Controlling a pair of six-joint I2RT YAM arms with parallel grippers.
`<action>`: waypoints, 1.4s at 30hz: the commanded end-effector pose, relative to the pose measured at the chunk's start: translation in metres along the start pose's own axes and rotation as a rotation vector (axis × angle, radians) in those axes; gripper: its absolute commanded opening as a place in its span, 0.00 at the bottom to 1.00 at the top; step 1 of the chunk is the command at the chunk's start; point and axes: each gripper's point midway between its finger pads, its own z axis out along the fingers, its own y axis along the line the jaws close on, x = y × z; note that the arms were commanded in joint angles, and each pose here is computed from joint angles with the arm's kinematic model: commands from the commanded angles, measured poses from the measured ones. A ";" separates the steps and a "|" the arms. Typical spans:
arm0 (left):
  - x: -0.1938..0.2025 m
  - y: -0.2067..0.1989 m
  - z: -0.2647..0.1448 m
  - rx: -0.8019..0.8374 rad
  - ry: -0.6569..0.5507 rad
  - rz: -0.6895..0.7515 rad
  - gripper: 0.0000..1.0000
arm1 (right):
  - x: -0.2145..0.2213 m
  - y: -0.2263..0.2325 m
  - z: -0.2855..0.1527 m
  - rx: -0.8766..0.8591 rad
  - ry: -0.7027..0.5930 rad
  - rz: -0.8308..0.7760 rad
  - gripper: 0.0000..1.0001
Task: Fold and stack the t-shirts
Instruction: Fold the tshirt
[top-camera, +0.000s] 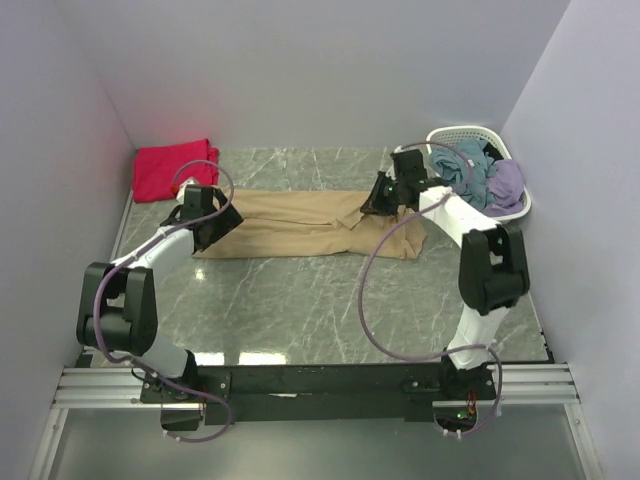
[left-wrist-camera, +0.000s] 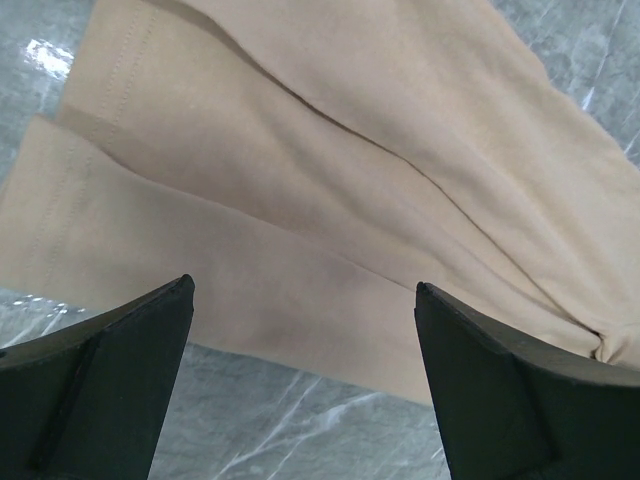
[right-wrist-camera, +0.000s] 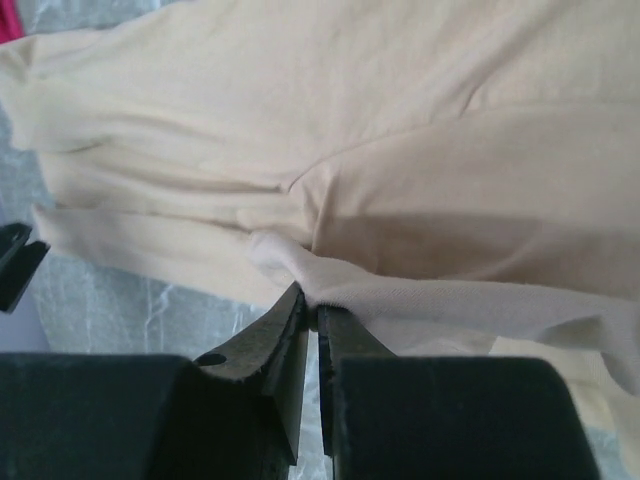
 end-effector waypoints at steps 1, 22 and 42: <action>-0.007 -0.018 0.006 0.050 0.003 0.029 0.97 | -0.019 0.000 0.017 0.032 0.008 -0.009 0.13; -0.006 -0.034 0.013 0.101 0.031 0.038 0.98 | -0.056 -0.038 0.000 0.117 -0.039 -0.024 0.53; 0.000 -0.036 0.016 0.096 0.049 0.056 0.98 | -0.002 -0.055 0.031 0.054 0.078 0.105 0.52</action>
